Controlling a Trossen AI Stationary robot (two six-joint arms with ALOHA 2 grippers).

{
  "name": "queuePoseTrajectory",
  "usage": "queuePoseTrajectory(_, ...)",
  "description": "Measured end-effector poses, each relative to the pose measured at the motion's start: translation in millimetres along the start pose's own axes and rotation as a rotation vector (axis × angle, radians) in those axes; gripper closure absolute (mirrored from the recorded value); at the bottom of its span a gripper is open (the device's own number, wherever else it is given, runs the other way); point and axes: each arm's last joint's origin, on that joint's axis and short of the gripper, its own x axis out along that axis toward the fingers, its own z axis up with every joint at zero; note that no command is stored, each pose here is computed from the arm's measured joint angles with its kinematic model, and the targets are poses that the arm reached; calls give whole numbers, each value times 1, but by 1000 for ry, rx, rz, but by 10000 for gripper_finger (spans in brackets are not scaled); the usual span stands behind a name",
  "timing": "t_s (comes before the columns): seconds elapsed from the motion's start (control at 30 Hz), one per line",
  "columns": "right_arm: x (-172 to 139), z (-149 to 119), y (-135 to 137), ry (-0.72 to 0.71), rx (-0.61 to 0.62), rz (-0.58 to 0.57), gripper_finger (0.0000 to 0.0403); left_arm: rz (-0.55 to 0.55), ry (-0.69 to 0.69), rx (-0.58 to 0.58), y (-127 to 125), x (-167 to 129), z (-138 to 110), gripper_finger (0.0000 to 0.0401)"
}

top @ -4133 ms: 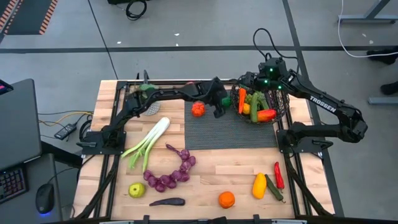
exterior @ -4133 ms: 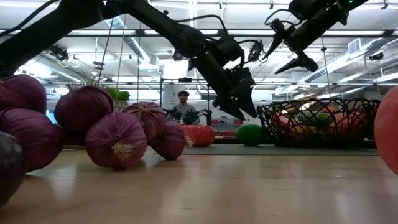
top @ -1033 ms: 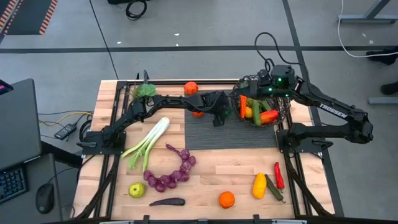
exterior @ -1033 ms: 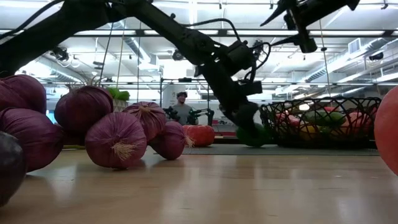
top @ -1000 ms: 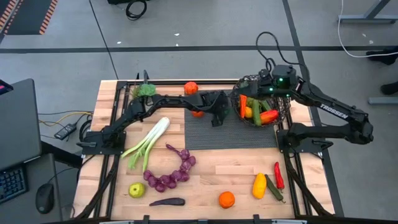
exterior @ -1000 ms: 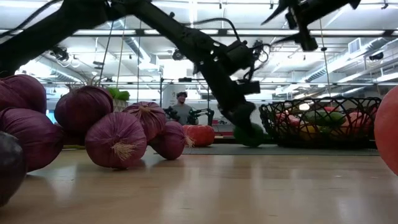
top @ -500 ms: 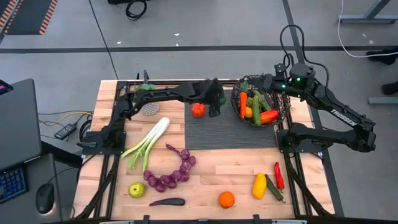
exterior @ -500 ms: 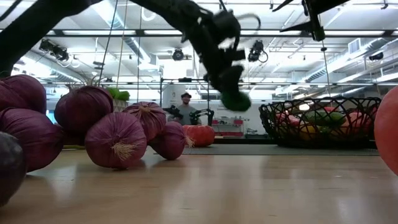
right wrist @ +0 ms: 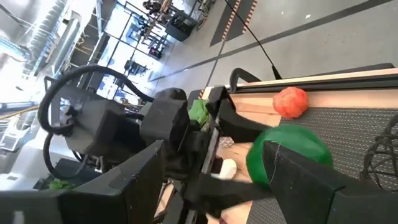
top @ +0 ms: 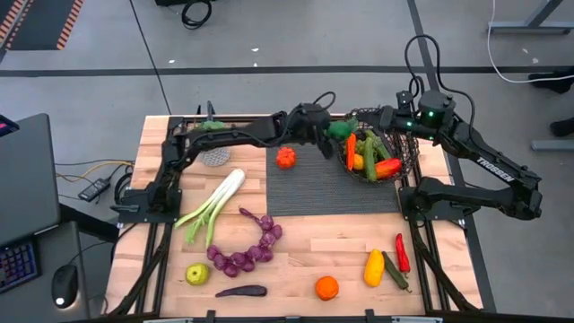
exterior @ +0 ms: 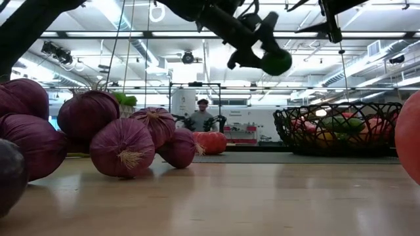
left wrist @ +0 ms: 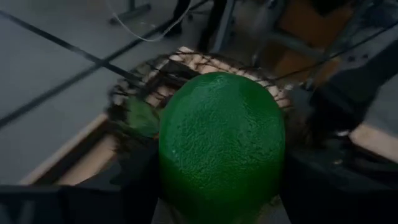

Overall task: Build produce basket
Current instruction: Put the green lime into the black basket

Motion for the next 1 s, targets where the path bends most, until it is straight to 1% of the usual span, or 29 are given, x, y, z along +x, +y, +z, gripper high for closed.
queuePoseTrajectory(0.07,0,0,0,-2,5,3,131,-23,-17,-17,-5,1,0,130)
queuePoseTrajectory(0.17,0,0,0,-3,16,4,131,-56,-85,-20,-13,5,1,130)
queuePoseTrajectory(0.27,0,0,1,-4,18,6,131,-60,-75,-16,-16,6,-2,130)
queuePoseTrajectory(0.6,0,0,1,-3,26,6,131,-7,-96,-21,-9,6,1,121)
queuePoseTrajectory(0.77,0,0,1,-3,33,6,131,-4,-96,9,-9,7,1,120)
queuePoseTrajectory(0.9,1,0,0,-2,34,5,131,-10,-98,-35,-9,7,1,119)
queuePoseTrajectory(1.0,1,0,0,-1,35,3,131,-4,-81,-37,-9,7,0,119)
